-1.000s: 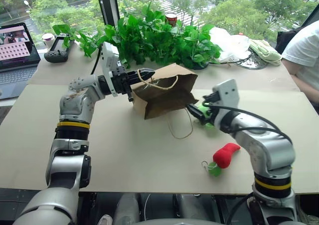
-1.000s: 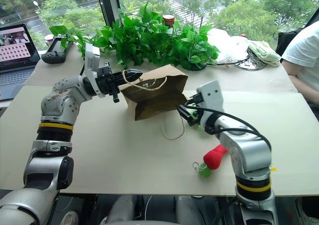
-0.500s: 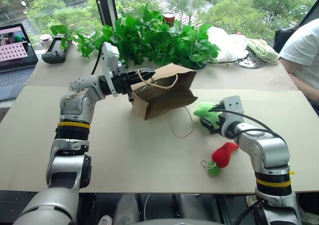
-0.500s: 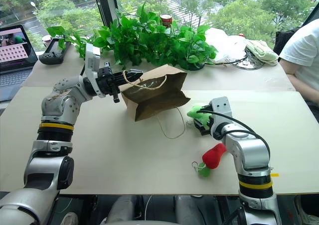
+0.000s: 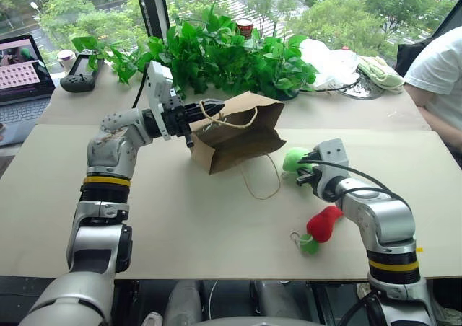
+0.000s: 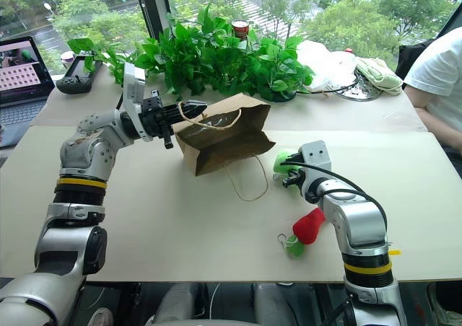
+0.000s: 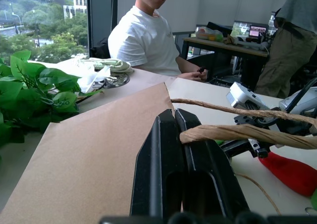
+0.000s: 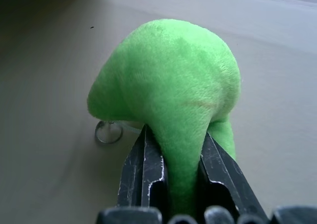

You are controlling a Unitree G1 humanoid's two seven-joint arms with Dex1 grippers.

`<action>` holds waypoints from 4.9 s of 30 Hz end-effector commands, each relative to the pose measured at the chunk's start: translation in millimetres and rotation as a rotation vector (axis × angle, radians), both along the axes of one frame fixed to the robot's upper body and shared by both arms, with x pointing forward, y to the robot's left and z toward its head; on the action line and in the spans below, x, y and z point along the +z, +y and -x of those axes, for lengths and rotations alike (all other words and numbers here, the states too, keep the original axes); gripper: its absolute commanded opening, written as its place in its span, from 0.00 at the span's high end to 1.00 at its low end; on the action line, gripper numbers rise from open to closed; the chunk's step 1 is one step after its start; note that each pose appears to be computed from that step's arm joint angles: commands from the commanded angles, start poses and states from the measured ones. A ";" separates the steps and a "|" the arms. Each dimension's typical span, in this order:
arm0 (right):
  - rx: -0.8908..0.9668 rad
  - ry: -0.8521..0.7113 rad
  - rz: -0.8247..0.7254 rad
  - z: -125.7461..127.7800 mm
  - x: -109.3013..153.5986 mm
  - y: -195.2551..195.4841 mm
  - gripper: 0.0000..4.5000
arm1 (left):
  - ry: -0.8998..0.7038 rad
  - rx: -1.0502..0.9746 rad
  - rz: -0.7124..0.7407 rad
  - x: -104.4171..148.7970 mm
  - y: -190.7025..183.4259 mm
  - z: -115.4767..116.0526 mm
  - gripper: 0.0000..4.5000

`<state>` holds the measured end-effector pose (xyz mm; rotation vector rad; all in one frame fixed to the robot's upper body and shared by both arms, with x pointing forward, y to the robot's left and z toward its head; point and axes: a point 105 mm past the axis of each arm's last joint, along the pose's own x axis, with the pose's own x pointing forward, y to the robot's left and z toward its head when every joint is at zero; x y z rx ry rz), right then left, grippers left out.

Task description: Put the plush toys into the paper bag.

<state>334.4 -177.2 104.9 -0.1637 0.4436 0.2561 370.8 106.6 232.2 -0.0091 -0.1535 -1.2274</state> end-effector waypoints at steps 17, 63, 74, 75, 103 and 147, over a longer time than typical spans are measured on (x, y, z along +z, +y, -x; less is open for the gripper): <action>0.489 -0.257 0.057 34.6 102.1 66.3 0.84 | -0.042 0.004 0.021 14.4 2.4 0.0 1.00; 0.163 -0.217 0.011 -58.8 102.7 101.4 0.00 | -0.038 -0.057 0.000 10.3 -10.2 3.8 1.00; 0.226 -0.221 0.015 -7.1 123.4 37.2 0.00 | -0.040 -0.040 0.008 13.4 -4.8 1.7 1.00; 0.228 -0.209 0.042 -0.9 122.1 28.6 0.00 | -0.040 -0.039 0.008 13.1 -4.5 1.9 1.00; 0.113 0.239 0.133 119.7 11.7 -28.4 0.00 | -0.023 -0.044 0.000 8.3 -2.1 2.6 1.00; 0.303 -0.117 -0.138 54.3 90.0 54.0 0.85 | -0.030 -0.048 -0.004 9.1 -5.1 2.2 1.00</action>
